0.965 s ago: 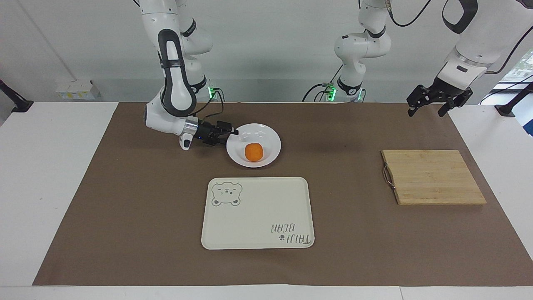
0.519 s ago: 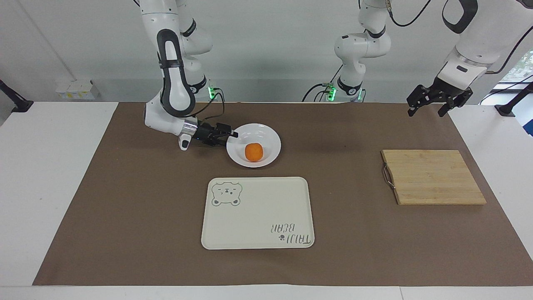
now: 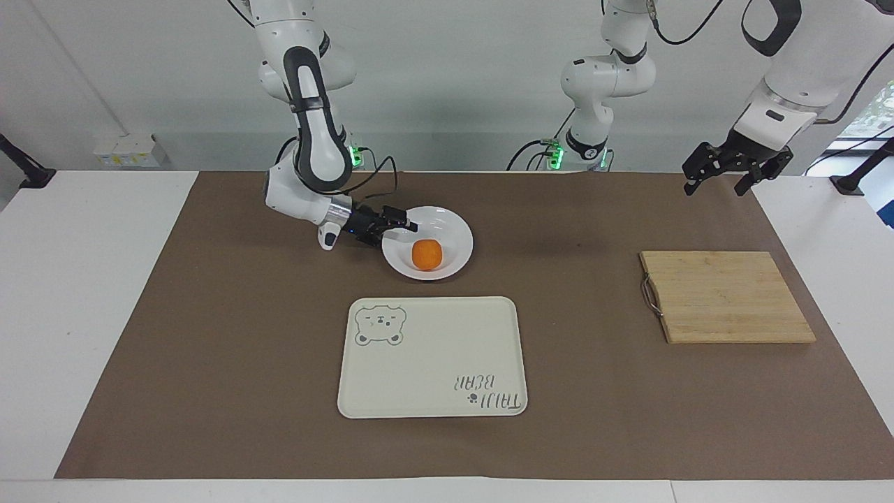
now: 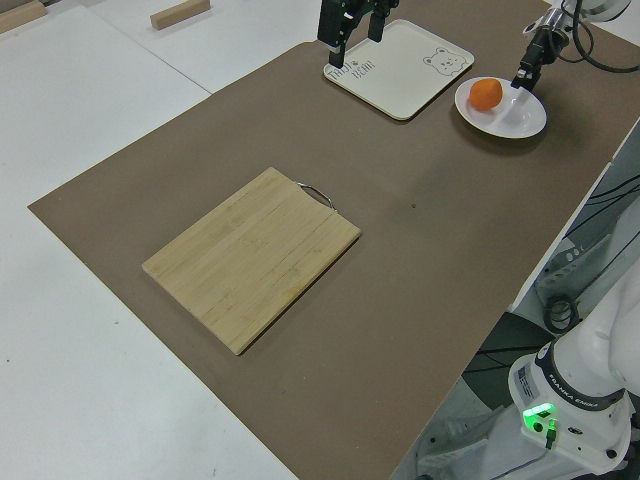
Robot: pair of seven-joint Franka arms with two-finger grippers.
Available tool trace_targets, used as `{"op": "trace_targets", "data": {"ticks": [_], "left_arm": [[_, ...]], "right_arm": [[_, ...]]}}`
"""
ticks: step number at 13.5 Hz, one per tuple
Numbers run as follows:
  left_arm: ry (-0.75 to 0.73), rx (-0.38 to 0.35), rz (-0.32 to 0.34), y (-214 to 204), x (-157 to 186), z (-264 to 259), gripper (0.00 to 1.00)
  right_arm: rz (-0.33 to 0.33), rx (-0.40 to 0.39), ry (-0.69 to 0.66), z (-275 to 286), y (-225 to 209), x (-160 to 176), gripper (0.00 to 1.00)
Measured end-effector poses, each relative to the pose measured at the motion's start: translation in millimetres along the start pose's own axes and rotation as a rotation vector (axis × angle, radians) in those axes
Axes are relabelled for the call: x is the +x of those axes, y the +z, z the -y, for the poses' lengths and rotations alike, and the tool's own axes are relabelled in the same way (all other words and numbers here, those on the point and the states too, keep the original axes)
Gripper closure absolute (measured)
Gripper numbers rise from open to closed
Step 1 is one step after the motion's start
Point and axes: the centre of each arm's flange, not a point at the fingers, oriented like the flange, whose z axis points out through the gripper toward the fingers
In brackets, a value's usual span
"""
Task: Place orange and plate with both arms
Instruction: 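Close the right gripper on the plate rim nearest it, then lift the plate with the right gripper and carry it onto the tray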
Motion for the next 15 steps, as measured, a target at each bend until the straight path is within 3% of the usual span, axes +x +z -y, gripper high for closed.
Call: {"op": "trace_targets", "data": {"ticks": [1,4,9,15], "left_arm": [[0.000,0.000,0.000,0.0,0.0,0.0,0.00],[0.000,0.000,0.000,0.0,0.0,0.0,0.00],[0.000,0.000,0.000,0.0,0.0,0.0,0.00],[0.000,0.000,0.000,0.0,0.0,0.0,0.00]], "right_arm": [[-0.002,0.000,0.000,-0.4,-0.5,0.2,0.07],[-0.004,-0.001,0.001,-1.0,-1.2,0.5,0.45],[-0.006,-0.005,-0.003,-2.3,-1.1,0.6,0.95],[-0.011,-0.009,-0.112,-6.7,-0.7,1.6,0.95]]}}
